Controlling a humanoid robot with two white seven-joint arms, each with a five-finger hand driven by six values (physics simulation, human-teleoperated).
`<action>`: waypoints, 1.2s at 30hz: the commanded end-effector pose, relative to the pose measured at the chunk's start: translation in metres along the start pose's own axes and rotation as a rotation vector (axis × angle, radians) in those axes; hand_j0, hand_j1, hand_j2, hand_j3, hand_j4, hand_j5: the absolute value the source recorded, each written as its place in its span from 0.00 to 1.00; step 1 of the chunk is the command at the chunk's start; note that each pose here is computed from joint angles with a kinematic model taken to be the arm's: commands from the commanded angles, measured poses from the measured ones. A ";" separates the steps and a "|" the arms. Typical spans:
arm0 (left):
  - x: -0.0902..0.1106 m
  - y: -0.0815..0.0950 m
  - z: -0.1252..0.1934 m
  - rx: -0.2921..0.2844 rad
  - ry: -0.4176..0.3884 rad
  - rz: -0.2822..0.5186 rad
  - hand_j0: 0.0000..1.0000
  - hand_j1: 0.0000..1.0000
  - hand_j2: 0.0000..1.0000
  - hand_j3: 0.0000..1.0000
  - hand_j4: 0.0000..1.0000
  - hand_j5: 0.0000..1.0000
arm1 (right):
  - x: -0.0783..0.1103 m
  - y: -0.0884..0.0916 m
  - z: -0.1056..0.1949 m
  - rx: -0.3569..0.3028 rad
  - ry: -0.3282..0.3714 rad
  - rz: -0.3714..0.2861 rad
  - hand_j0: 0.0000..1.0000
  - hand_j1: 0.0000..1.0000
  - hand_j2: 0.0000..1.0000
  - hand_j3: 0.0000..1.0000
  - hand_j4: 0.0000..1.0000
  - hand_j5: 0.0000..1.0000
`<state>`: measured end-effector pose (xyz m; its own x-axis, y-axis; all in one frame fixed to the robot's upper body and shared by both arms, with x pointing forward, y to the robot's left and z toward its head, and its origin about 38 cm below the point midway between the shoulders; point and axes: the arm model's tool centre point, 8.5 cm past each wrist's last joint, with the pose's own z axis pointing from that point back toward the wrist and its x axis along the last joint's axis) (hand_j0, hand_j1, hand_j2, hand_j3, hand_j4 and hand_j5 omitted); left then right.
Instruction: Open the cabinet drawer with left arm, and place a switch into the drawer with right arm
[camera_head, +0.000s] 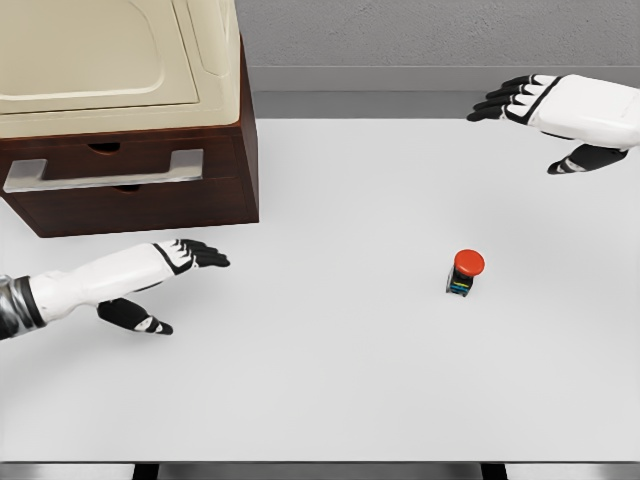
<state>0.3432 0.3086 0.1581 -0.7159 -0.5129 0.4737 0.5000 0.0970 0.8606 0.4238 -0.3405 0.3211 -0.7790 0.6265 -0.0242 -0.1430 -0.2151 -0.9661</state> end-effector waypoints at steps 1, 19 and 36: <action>0.003 -0.001 -0.003 -0.005 -0.015 0.009 1.00 1.00 1.00 1.00 1.00 1.00 | 0.001 -0.001 -0.001 -0.005 -0.003 -0.004 1.00 1.00 1.00 1.00 1.00 1.00; 0.026 0.081 0.074 -0.022 0.030 0.103 1.00 1.00 1.00 1.00 1.00 1.00 | 0.025 0.103 -0.037 0.308 -0.082 -0.053 1.00 1.00 1.00 1.00 1.00 1.00; 0.044 0.116 0.059 -0.030 -0.095 0.189 1.00 1.00 1.00 1.00 1.00 1.00 | 0.054 0.115 -0.049 0.372 -0.161 0.024 1.00 1.00 1.00 1.00 1.00 1.00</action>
<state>0.3410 0.3516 0.2926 -0.6769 -0.4448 0.5864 0.6069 0.1135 0.7867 0.3966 -0.2965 0.1967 -0.8633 0.5044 0.0195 -0.3118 -0.5024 -0.8065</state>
